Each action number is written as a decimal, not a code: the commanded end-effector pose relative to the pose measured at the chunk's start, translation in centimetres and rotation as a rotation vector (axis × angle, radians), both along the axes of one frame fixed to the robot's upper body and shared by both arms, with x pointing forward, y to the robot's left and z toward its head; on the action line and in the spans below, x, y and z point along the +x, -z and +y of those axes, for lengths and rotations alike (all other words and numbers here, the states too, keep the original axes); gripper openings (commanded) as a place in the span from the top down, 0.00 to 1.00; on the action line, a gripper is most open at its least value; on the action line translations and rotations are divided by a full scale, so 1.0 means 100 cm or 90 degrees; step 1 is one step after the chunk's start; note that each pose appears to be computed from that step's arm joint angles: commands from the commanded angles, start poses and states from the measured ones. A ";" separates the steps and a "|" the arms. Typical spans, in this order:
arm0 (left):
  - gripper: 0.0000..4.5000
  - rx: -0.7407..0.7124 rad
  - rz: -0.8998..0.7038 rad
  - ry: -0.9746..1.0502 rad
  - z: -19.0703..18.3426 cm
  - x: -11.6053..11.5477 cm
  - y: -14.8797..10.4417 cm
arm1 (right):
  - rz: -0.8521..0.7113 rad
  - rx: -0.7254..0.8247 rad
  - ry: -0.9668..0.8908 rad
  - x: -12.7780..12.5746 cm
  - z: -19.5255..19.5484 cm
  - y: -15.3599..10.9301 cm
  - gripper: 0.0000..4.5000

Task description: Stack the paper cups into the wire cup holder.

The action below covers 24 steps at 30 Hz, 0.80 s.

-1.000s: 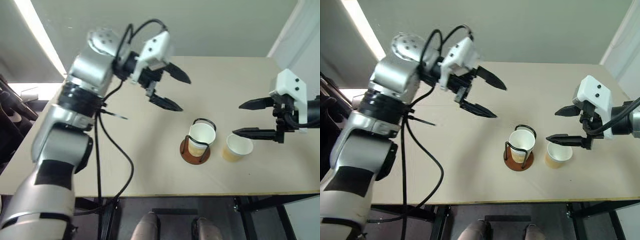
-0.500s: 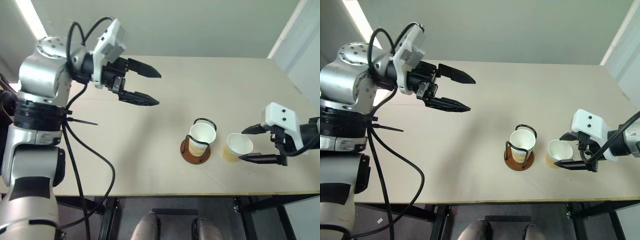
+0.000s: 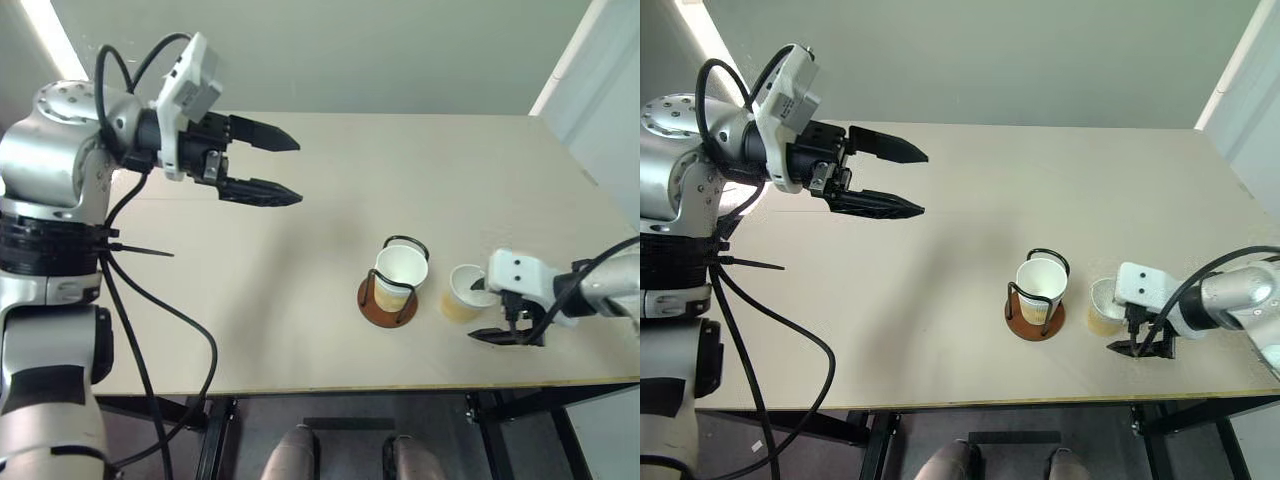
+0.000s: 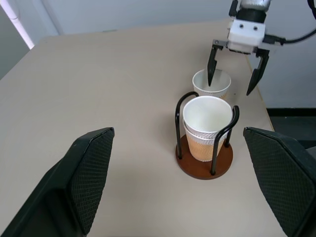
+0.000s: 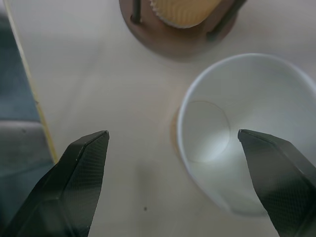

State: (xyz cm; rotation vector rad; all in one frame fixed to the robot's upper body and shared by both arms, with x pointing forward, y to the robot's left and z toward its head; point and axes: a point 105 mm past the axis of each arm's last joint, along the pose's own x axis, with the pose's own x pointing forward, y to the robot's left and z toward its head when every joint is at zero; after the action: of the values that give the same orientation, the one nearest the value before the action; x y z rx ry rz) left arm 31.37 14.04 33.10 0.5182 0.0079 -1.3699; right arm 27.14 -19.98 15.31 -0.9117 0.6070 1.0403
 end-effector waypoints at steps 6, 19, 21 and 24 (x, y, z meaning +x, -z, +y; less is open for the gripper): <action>0.00 0.013 -0.027 -0.017 0.012 -0.009 -0.006 | -0.040 -0.031 -0.036 0.012 0.002 -0.003 0.32; 0.00 0.024 -0.028 -0.028 0.023 -0.012 -0.008 | -0.045 0.049 -0.088 -0.003 0.012 -0.080 0.99; 0.00 0.023 -0.029 -0.028 0.022 -0.012 -0.009 | -0.065 0.063 -0.103 -0.004 0.018 -0.099 0.99; 0.00 0.023 -0.030 -0.028 0.022 -0.012 -0.009 | -0.095 0.082 -0.135 -0.005 0.030 -0.125 0.99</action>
State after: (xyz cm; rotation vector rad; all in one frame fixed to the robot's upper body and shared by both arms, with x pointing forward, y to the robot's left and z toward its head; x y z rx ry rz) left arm 30.77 15.95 32.64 0.5448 0.0630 -1.3377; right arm 27.14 -17.40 26.06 -0.9305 0.3732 1.1682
